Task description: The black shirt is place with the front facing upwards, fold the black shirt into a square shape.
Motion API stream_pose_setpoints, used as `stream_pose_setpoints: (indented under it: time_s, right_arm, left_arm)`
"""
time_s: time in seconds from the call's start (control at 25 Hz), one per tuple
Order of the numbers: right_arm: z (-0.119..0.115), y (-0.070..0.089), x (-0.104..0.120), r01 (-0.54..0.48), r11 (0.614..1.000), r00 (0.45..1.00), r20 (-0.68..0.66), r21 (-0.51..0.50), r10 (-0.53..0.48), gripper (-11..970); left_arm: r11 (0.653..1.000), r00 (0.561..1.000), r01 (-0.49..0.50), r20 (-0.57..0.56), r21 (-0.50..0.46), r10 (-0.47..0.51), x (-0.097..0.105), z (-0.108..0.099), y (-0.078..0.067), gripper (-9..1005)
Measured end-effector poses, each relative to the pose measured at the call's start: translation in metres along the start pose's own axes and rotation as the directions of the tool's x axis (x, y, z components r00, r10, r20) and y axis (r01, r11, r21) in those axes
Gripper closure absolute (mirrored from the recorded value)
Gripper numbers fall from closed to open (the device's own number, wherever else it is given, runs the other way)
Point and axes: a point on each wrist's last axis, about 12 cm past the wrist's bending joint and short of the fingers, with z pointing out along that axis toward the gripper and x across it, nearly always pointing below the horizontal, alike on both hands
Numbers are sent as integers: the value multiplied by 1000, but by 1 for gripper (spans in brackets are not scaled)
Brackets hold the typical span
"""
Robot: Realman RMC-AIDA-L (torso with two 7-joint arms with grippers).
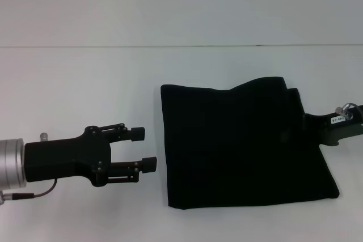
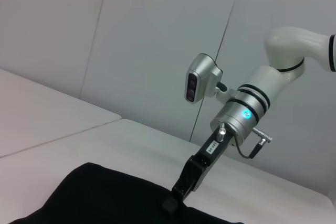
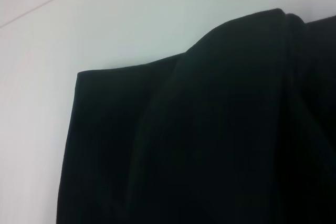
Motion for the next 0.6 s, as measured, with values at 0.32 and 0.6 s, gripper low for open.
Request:
stream_pose_setpoints:
  time_s: [0.32, 0.6]
  right_arm:
    - [-7, 4, -6, 8, 998, 999, 47, -61, -5, 876]
    - [-30, -6, -3, 0, 996, 996, 88, -95, 8, 875]
  left_arm:
    - [1000, 1000, 0, 0, -1, 0, 0, 0, 0, 191]
    - [1000, 1000, 0, 2, 1, 0, 0, 0, 0, 191]
